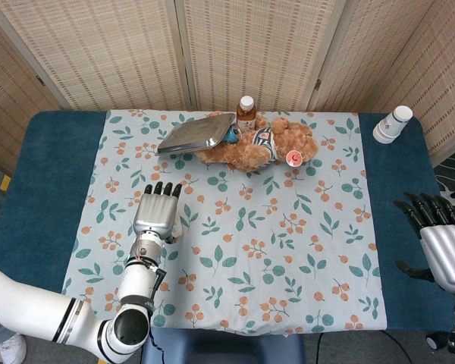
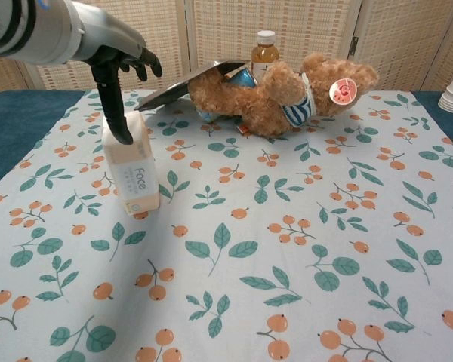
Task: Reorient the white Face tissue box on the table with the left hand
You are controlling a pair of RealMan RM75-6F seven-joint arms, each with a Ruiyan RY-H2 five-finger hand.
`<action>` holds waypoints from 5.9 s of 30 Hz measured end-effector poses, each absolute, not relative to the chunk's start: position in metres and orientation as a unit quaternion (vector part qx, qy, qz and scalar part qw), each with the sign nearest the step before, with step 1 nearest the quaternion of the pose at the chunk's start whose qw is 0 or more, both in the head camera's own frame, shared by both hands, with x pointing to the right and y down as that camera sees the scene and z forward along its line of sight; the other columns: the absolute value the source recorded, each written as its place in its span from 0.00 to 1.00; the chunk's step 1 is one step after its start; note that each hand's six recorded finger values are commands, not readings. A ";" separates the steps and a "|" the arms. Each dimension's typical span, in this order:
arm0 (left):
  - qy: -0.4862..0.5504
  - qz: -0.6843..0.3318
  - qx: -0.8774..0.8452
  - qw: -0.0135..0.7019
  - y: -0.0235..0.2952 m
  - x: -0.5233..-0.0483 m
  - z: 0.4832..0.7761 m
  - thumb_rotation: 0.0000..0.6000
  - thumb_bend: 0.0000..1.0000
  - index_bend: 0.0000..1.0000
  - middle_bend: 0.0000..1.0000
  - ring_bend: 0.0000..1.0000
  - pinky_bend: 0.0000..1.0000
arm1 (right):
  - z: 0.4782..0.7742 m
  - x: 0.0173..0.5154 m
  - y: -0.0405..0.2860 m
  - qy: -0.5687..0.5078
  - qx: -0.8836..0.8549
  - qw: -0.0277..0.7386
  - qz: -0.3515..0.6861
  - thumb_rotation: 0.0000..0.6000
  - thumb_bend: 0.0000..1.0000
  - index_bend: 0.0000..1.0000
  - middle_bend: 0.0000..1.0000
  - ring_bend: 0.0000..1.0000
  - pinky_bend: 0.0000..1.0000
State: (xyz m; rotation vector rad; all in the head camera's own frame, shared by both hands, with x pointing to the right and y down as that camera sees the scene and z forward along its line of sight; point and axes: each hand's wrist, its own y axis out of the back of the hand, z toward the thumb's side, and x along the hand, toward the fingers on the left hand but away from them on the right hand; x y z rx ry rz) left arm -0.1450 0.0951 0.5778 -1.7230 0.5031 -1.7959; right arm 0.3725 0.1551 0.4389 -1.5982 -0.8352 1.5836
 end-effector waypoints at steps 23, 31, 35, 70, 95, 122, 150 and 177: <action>0.219 -0.681 -0.643 0.274 0.082 -0.155 0.614 1.00 0.14 0.00 0.10 0.00 0.11 | 0.437 0.375 0.153 -0.329 -0.617 0.363 0.616 1.00 0.12 0.14 0.05 0.00 0.00; 0.223 -0.688 -0.633 0.276 0.083 -0.161 0.621 1.00 0.15 0.00 0.11 0.00 0.09 | 0.438 0.377 0.153 -0.329 -0.616 0.362 0.617 1.00 0.12 0.14 0.05 0.00 0.00; 0.219 -0.691 -0.630 0.277 0.086 -0.163 0.625 1.00 0.14 0.00 0.11 0.00 0.09 | 0.440 0.376 0.154 -0.326 -0.618 0.360 0.618 1.00 0.12 0.14 0.05 0.00 0.00; 0.237 -0.688 -0.612 0.310 0.082 -0.175 0.634 1.00 0.21 0.43 0.53 0.26 0.16 | 0.444 0.378 0.153 -0.322 -0.616 0.356 0.625 1.00 0.12 0.14 0.05 0.00 0.00; 0.622 -0.395 -0.669 0.095 0.083 -0.236 0.641 1.00 0.18 0.42 0.54 0.30 0.16 | 0.454 0.379 0.155 -0.309 -0.614 0.352 0.635 1.00 0.12 0.14 0.05 0.00 0.00; 0.617 -0.391 -0.682 0.038 0.165 -0.262 0.740 1.00 0.17 0.36 0.48 0.25 0.14 | 0.466 0.384 0.154 -0.301 -0.601 0.350 0.653 1.00 0.12 0.14 0.05 0.00 0.00; 0.595 -0.391 -0.701 0.035 0.177 -0.275 0.752 1.00 0.11 0.00 0.03 0.00 0.06 | 0.471 0.384 0.155 -0.295 -0.600 0.347 0.657 1.00 0.12 0.14 0.05 0.00 0.00; 0.576 -0.375 -0.703 0.182 0.103 -0.317 0.647 1.00 0.27 0.13 0.16 0.12 0.16 | 0.461 0.377 0.155 -0.305 -0.612 0.350 0.641 1.00 0.12 0.14 0.05 0.00 0.00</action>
